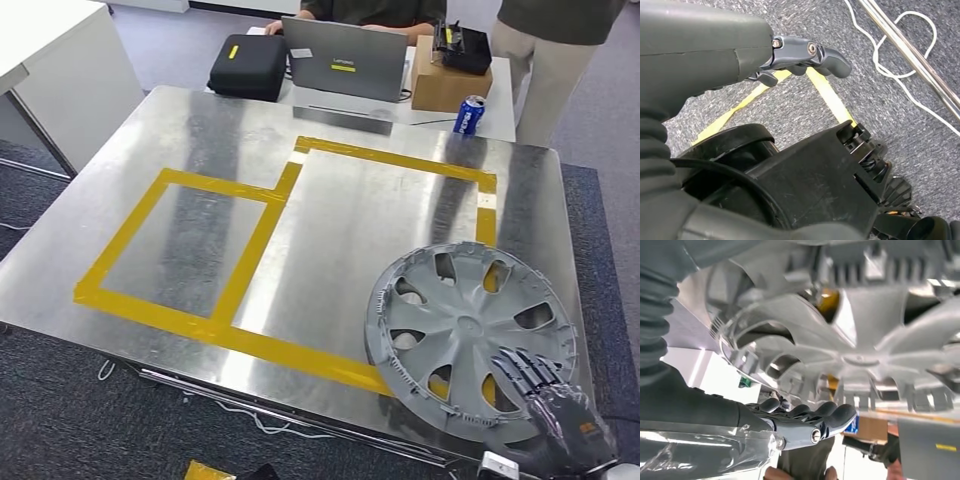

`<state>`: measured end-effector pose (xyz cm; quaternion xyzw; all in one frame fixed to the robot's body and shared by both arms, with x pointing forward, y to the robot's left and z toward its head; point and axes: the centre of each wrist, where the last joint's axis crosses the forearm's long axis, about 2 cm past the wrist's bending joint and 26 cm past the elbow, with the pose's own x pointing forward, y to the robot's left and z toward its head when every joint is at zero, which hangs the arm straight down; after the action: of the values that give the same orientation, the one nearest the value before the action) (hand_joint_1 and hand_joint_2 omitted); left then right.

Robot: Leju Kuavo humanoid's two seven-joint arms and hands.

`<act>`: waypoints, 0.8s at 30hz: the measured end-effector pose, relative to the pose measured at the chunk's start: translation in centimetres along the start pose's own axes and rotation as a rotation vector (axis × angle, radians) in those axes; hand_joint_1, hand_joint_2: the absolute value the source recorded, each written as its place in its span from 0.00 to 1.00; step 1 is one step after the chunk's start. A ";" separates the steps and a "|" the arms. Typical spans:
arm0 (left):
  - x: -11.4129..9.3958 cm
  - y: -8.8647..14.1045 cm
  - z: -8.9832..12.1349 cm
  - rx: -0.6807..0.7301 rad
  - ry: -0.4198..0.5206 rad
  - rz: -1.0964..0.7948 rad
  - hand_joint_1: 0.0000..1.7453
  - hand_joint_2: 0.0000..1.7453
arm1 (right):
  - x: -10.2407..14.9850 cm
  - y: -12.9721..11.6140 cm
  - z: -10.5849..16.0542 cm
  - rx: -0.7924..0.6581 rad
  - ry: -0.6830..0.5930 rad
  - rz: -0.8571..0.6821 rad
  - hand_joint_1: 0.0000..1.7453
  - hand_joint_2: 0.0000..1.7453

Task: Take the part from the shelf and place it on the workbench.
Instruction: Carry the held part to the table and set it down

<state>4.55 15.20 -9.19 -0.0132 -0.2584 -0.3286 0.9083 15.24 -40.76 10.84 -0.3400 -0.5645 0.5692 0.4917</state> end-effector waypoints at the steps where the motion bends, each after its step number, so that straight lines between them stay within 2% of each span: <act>1: 0.0 0.0 0.0 0.000 0.001 0.002 0.00 0.00 | 0.1 -0.1 -0.1 -0.008 -0.004 -0.006 0.00 0.00; 7: 0.1 -0.1 0.0 -0.002 0.003 0.014 0.00 0.00 | 1.3 -1.5 -1.5 -0.133 -0.064 -0.070 0.00 0.00; 15: 0.0 -0.1 0.0 0.000 0.011 0.045 0.00 0.00 | 5.9 -2.2 -2.8 -0.360 -0.153 -0.116 0.00 0.00; 20: 0.0 0.1 0.0 0.009 0.028 0.062 0.00 0.00 | 10.7 -0.4 -2.4 -0.509 -0.175 -0.089 0.00 0.00; 24: 0.0 0.1 0.0 0.016 0.036 0.077 0.00 0.00 | 15.2 1.7 -2.1 -0.563 -0.137 -0.202 0.00 0.00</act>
<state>4.60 15.31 -9.21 -0.0101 -0.2439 -0.2914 0.9249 12.53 -25.55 11.44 -0.3659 -0.7627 0.3604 0.3931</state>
